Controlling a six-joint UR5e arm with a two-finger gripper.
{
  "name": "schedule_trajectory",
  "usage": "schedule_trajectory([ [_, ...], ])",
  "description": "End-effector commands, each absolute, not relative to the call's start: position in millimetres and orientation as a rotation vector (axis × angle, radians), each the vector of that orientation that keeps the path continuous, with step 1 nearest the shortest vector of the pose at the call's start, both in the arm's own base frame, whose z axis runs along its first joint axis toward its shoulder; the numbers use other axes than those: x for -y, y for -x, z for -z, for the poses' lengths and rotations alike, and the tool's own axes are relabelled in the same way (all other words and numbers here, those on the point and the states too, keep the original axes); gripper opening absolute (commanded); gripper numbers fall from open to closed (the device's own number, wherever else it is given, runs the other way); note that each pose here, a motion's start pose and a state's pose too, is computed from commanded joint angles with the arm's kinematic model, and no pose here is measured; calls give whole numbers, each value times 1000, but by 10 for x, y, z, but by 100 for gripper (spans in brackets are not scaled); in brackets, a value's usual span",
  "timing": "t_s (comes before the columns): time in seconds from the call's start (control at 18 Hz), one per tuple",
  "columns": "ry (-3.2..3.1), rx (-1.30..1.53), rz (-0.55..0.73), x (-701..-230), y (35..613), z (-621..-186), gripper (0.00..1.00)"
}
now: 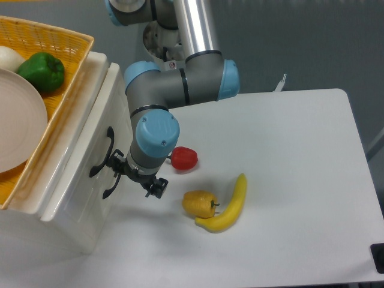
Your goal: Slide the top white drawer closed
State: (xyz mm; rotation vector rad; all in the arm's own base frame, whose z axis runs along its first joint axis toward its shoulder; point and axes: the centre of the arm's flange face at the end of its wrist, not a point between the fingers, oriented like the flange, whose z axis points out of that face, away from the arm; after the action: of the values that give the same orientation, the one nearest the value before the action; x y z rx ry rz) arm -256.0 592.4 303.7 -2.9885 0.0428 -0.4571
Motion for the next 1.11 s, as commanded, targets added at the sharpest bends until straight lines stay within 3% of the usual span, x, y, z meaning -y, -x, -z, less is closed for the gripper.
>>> schedule_trajectory([
  [0.89,2983,-54,445,-5940,2537,-3088,100],
  [1.11,2965,-43,403,-5893,2765,-3218,100],
])
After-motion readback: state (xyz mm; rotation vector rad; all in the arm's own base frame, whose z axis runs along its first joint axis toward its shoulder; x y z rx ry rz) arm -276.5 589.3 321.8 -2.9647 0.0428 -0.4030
